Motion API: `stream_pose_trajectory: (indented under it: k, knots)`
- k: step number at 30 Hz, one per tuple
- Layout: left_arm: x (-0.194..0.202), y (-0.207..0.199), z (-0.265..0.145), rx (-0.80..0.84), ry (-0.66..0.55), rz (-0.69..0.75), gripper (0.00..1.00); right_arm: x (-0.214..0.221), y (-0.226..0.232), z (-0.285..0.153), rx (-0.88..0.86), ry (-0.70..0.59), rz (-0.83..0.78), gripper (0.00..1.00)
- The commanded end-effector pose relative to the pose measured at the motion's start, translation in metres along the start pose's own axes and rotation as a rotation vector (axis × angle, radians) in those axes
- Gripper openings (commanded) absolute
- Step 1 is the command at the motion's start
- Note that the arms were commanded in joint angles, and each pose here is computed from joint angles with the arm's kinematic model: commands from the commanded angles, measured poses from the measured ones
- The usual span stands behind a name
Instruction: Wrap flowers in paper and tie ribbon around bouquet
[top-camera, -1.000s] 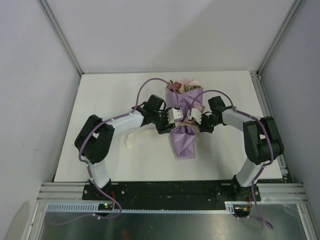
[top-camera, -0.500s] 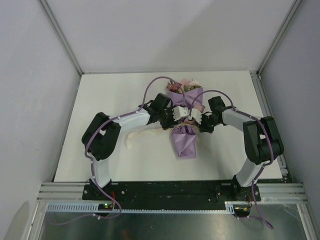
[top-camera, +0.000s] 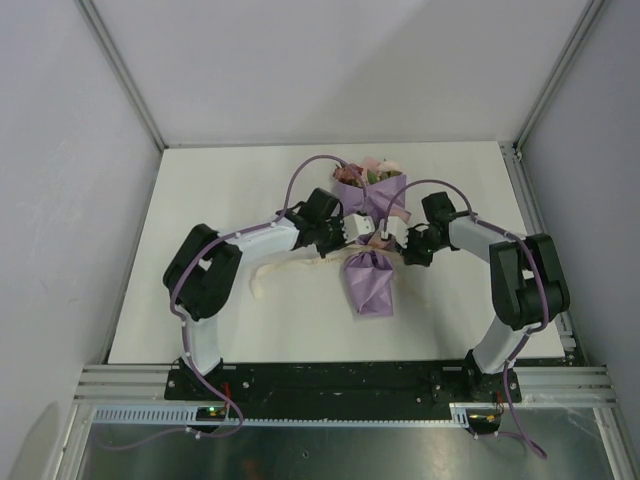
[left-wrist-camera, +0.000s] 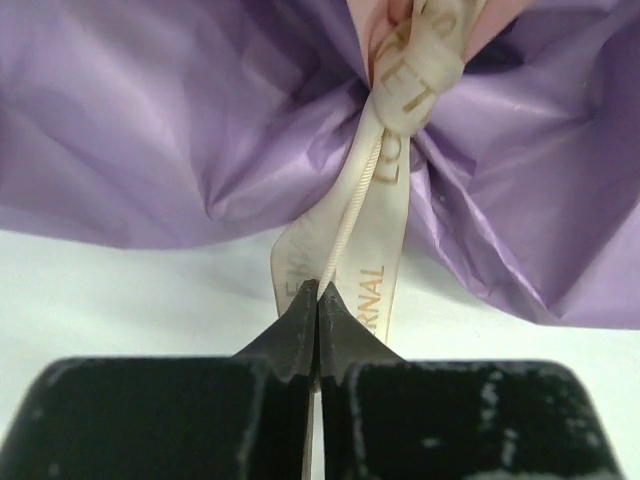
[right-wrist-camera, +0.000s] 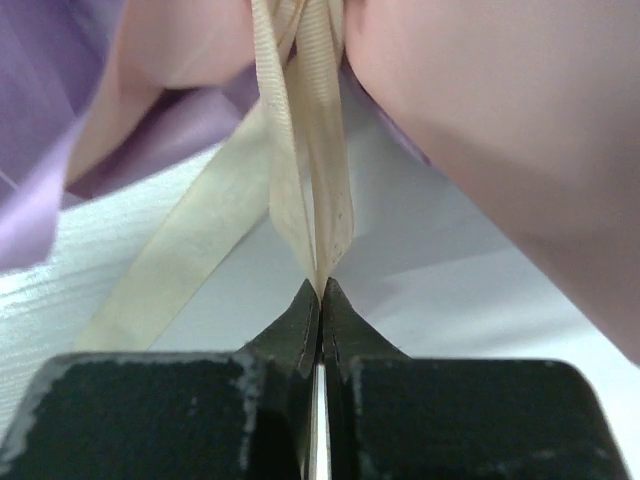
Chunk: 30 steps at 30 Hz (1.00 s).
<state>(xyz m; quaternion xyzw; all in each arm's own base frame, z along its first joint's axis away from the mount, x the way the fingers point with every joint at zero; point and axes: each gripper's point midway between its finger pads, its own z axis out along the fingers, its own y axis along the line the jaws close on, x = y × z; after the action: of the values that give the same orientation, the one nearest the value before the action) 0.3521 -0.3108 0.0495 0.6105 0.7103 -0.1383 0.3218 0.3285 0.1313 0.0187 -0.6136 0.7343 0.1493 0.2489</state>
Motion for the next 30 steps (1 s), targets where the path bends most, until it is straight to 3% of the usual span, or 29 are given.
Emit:
stream_pose_trajectory:
  k: [1, 12, 17, 23, 30]
  knots:
    - [0.007, 0.017, -0.025, -0.061, 0.0, -0.047, 0.0, 0.002, -0.018, -0.025, 0.069, 0.026, -0.013, 0.0]
    - [0.012, 0.037, -0.047, -0.101, -0.003, -0.164, 0.0, 0.058, -0.015, -0.045, 0.071, 0.184, 0.105, 0.0]
    - [0.021, 0.049, -0.063, -0.12, 0.026, -0.185, 0.0, 0.061, -0.013, -0.046, 0.067, 0.197, 0.124, 0.0]
    - [0.06, 0.073, -0.085, -0.172, 0.118, -0.199, 0.0, 0.068, -0.01, -0.048, 0.058, 0.213, 0.15, 0.0]
    - [0.074, 0.079, -0.099, -0.177, 0.133, -0.205, 0.0, 0.039, 0.003, -0.047, 0.034, 0.164, 0.124, 0.0]
